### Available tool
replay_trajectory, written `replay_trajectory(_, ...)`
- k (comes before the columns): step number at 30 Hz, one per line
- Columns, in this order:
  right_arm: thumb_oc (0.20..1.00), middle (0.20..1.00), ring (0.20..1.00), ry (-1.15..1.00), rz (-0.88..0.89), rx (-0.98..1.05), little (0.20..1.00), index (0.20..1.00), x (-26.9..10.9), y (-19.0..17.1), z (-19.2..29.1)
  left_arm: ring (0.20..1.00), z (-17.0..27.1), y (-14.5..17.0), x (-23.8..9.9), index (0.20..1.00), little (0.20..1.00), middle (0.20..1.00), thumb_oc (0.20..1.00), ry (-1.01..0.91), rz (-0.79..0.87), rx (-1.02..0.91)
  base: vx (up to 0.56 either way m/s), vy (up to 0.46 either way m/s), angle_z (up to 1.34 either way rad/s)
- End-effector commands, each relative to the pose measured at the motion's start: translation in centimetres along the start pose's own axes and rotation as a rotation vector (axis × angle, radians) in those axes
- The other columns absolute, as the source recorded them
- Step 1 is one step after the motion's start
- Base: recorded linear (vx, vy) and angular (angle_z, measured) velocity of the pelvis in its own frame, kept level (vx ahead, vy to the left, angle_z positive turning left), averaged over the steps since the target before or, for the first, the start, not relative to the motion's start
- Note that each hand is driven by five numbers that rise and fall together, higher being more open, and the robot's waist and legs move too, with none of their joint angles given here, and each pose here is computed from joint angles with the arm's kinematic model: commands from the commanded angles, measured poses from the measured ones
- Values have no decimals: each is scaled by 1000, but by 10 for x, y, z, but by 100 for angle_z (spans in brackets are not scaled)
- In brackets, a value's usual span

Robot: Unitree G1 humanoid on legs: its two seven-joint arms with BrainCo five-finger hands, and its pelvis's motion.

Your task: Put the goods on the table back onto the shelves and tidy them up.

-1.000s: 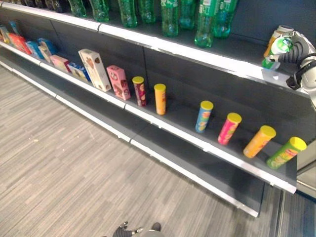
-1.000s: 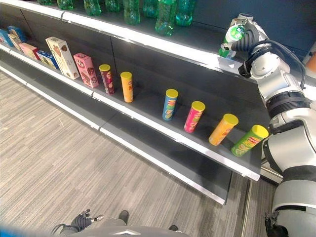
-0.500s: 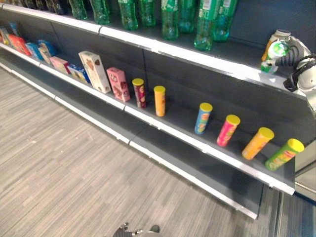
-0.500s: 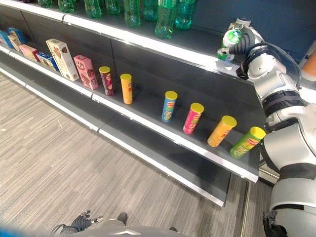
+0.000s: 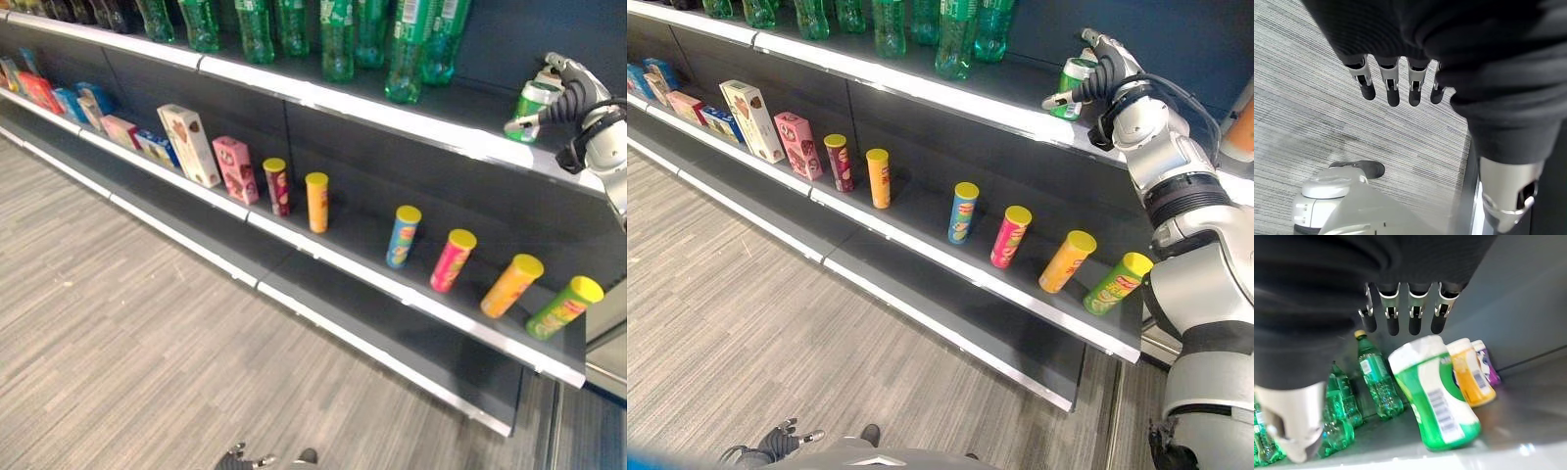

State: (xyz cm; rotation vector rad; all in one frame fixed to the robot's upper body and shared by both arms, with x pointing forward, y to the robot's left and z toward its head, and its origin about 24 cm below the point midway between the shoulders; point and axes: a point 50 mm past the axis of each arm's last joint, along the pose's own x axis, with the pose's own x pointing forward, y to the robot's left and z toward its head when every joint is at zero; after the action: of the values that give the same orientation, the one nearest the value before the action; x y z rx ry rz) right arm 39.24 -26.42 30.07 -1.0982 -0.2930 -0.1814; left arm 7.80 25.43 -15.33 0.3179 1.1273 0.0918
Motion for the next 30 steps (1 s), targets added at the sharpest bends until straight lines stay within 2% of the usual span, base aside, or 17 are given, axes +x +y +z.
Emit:
replay_trajectory(1,1000,1000,1000,-206,-190,-111,1000,1000,5,-58,55,1000,14,22,4,1000,1000,1000,1000,-25,61,-5,-15,45,-3)
replay_trajectory(5,1000,1000,1000,-452,-209,-85,1000,1000,-19,-52,92,1000,13,16,5,1000,1000,1000,1000,-10,66,-44,-5,62,-9)
replay_trajectory(8,1000,1000,1000,-526,-203,-50,1000,1000,-33,-43,96,1000,14,15,5,1000,1000,1000,1000,-9,70,-55,1,61,-25)
replay_trajectory(12,1000,1000,1000,-676,-90,75,1000,1000,-73,-6,100,1000,19,3,7,1000,1000,1000,1000,-22,54,-52,-15,158,-68)
replay_trajectory(17,1000,1000,1000,-709,29,125,1000,1000,-96,24,96,1000,29,-5,8,1000,1000,1000,1000,-58,37,-28,-32,152,-71)
replay_trajectory(21,1000,1000,1000,-687,58,139,1000,1000,-109,32,85,1000,37,-11,10,1000,1000,1000,1000,-85,12,11,-54,175,-57)
replay_trajectory(25,1000,1000,1000,-630,27,90,1000,1000,-116,28,68,1000,42,-13,10,1000,1000,1000,1000,-107,-9,46,-101,204,-58)
replay_trajectory(30,1000,1000,1000,-588,-44,93,1000,1000,-122,15,55,1000,49,0,11,1000,1000,1000,1000,-124,9,76,-141,38,-137)
